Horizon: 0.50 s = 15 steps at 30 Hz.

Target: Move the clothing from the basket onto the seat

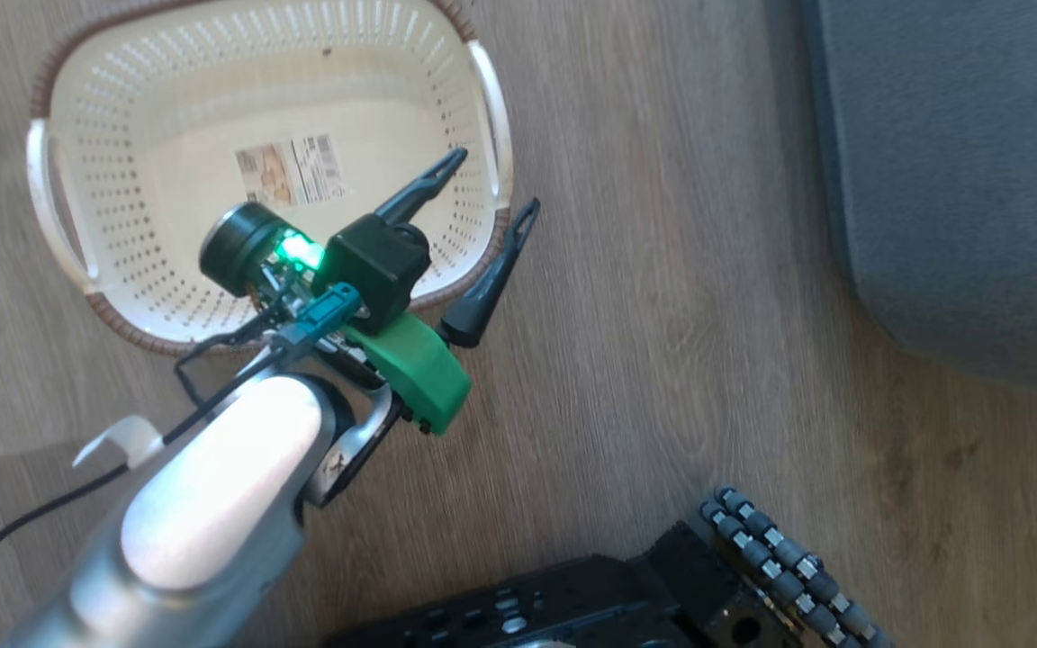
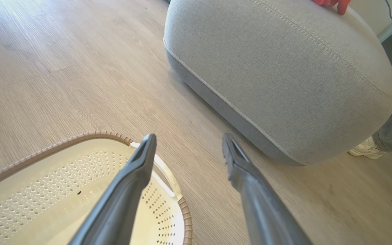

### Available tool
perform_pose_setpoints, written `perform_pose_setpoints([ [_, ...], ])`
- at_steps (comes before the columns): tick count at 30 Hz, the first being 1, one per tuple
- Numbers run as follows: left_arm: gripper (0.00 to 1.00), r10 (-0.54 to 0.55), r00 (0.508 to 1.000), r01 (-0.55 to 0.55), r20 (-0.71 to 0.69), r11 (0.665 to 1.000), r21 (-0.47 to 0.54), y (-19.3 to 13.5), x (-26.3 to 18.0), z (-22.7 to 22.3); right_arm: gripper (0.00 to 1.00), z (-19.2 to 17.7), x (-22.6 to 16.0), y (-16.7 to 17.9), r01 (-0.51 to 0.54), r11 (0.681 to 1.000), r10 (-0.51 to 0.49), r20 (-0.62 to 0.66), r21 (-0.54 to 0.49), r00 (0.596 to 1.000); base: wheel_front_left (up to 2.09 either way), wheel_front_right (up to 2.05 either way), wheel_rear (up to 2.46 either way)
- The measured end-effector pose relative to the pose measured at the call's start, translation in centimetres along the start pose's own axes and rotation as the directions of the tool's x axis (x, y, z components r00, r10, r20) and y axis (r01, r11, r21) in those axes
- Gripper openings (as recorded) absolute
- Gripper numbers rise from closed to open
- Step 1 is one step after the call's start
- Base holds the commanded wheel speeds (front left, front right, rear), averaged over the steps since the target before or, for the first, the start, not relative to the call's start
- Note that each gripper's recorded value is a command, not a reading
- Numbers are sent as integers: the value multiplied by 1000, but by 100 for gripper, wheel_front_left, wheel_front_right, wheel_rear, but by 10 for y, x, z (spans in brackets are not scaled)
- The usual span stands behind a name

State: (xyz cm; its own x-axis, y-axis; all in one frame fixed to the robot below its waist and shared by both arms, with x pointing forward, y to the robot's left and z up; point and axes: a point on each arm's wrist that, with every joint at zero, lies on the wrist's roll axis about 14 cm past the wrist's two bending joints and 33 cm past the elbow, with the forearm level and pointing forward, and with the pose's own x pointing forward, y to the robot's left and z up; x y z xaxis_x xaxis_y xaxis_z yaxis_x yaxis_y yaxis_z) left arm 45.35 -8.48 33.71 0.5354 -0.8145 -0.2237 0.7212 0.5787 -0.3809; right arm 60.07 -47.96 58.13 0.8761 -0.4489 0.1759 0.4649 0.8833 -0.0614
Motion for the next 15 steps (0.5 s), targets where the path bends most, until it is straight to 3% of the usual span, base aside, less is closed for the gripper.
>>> perform_pose_setpoints([
  [2, 100, 7, 1000, -7, -5, 1000, -3, 4, 0, -3, 0, -12, -1, -6, 23, 1000, -23, -22, -8, 999, 0, 0, 0],
  [6, 100, 30, 999, -31, -27, 999, -30, 13, 0, -16, 0, -77, -17, -27, 112, 993, -115, -152, -29, 982, 0, 0, 0],
  [11, 100, 58, 997, -61, -57, 997, -41, 22, -4, -29, 0, -157, -58, -34, 178, 983, -183, -340, -45, 923, 0, 0, 0],
  [12, 100, 61, 996, -64, -66, 997, -43, 23, -6, -32, 4, -164, -64, -33, 185, 982, -188, -357, -43, 915, 0, 0, 0],
  [15, 100, 64, 994, -68, -87, 997, -41, 24, -11, -37, 63, -159, -64, -35, 198, 979, -201, -338, -44, 919, 0, 0, 0],
])
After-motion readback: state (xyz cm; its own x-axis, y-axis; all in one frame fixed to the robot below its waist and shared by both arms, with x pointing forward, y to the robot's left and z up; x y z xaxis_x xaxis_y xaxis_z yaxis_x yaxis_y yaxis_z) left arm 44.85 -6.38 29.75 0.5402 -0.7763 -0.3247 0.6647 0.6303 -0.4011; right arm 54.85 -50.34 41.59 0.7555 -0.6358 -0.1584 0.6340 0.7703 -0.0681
